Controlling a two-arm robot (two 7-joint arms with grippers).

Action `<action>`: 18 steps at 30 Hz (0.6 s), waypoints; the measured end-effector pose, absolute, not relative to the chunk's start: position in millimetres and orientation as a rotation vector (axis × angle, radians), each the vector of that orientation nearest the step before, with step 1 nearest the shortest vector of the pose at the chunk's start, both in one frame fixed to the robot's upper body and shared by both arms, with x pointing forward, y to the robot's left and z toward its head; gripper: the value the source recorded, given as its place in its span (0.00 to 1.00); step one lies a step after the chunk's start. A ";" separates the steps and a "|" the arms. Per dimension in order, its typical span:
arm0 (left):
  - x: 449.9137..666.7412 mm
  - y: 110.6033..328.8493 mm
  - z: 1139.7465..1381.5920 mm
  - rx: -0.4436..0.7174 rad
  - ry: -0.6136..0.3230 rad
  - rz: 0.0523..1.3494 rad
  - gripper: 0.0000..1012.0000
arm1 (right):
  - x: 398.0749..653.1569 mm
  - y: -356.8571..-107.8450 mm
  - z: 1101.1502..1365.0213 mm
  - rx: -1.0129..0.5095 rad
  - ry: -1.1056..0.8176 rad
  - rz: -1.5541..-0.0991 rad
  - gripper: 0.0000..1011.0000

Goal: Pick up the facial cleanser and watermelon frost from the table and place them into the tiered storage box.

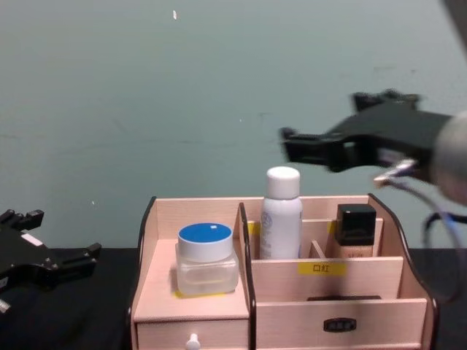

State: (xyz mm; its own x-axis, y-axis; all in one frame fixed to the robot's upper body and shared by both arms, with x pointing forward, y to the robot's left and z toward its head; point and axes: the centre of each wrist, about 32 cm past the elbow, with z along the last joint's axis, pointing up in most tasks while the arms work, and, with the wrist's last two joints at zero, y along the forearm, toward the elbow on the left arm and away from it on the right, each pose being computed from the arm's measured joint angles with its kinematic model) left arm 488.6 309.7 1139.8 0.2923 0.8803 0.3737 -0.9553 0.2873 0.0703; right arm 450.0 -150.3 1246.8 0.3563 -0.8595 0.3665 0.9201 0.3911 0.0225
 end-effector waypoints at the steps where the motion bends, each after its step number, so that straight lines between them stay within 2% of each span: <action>1: 488.6 309.7 1139.8 0.304 -0.285 1.248 0.99 | 449.8 -158.0 1245.1 -0.196 -0.350 -1.190 0.99; 9: 488.6 309.7 1139.8 0.304 -0.285 1.248 0.99 | 453.4 -196.9 1231.9 -0.212 -0.358 -1.341 0.99; 18: 488.6 309.7 1139.8 0.304 -0.285 1.248 0.99 | 454.4 -222.2 1212.6 -0.242 -0.322 -1.415 0.99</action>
